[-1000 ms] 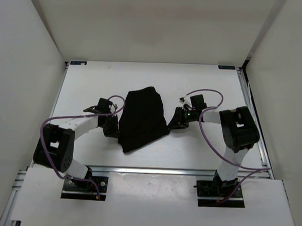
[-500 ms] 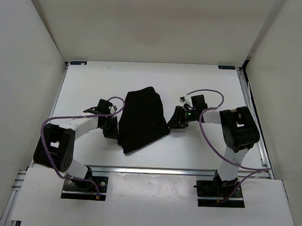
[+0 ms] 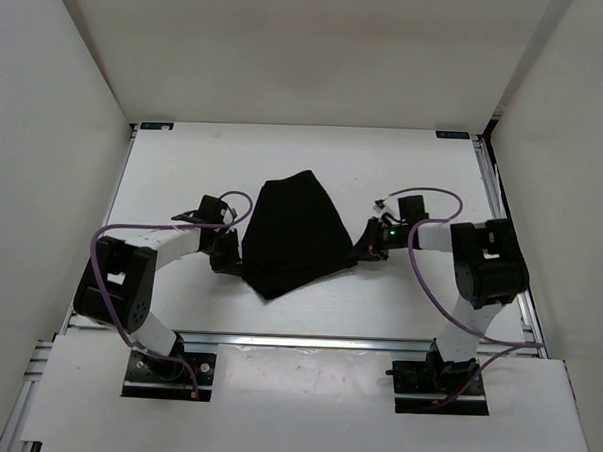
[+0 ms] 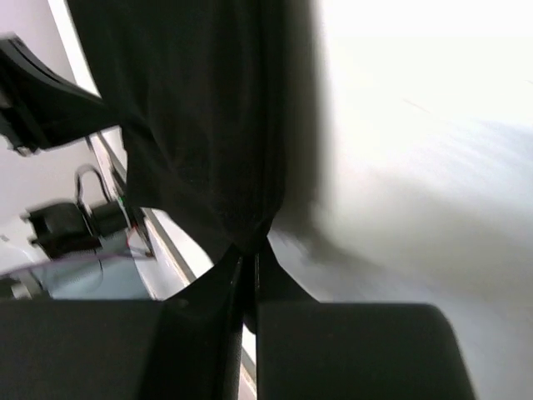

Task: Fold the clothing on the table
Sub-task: Flatten the skirt out

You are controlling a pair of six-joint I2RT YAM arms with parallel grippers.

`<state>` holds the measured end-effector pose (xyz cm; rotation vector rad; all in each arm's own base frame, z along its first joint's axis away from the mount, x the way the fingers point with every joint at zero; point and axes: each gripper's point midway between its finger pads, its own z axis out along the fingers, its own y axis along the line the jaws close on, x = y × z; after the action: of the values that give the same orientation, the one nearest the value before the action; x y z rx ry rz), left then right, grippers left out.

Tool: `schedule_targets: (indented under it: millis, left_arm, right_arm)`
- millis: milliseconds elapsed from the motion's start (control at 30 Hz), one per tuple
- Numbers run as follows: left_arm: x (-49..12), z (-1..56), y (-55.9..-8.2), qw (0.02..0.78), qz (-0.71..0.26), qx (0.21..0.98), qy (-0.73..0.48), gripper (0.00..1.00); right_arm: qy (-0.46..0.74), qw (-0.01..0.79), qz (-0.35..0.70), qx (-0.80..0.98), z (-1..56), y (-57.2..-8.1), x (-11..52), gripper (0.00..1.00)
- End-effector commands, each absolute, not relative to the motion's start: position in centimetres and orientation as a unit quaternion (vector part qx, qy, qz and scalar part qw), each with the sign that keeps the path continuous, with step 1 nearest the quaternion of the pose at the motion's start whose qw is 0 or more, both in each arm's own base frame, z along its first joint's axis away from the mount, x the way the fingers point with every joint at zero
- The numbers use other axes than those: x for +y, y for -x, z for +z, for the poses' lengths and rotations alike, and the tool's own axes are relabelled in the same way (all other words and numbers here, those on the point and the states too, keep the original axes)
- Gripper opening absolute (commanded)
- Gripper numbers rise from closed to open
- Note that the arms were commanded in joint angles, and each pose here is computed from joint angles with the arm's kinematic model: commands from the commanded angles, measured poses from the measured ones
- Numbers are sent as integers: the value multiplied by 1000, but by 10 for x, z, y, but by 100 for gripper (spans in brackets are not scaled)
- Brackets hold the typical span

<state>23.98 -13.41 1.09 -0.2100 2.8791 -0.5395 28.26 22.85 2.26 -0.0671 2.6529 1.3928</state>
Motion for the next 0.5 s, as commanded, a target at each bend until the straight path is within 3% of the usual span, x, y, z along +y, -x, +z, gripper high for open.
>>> schedule_targets:
  millis: [0, 167, 200, 233, 300, 467]
  left_arm:
    - [-139, -3, -261, 115, -163, 978, 57, 0]
    - [-169, 7, -315, 156, -201, 966, 38, 0]
    - [-174, 2, -318, 148, -209, 966, 38, 4]
    - [-181, 11, -334, 164, -222, 960, 35, 9]
    - [-194, 25, -354, 173, -262, 949, 35, 41]
    - [-203, 70, -378, 210, -320, 923, 40, 71]
  right_arm:
    - [-4, 115, 443, 889, 41, -288, 191, 0]
    - [-4, 96, 433, 896, 36, -266, 186, 0]
    - [-1, 82, 437, 896, 33, -257, 190, 0]
    - [0, 76, 438, 896, 31, -254, 193, 0]
    - [2, 59, 437, 897, 27, -243, 201, 0]
    - [22, 57, 429, 901, 26, -243, 208, 0]
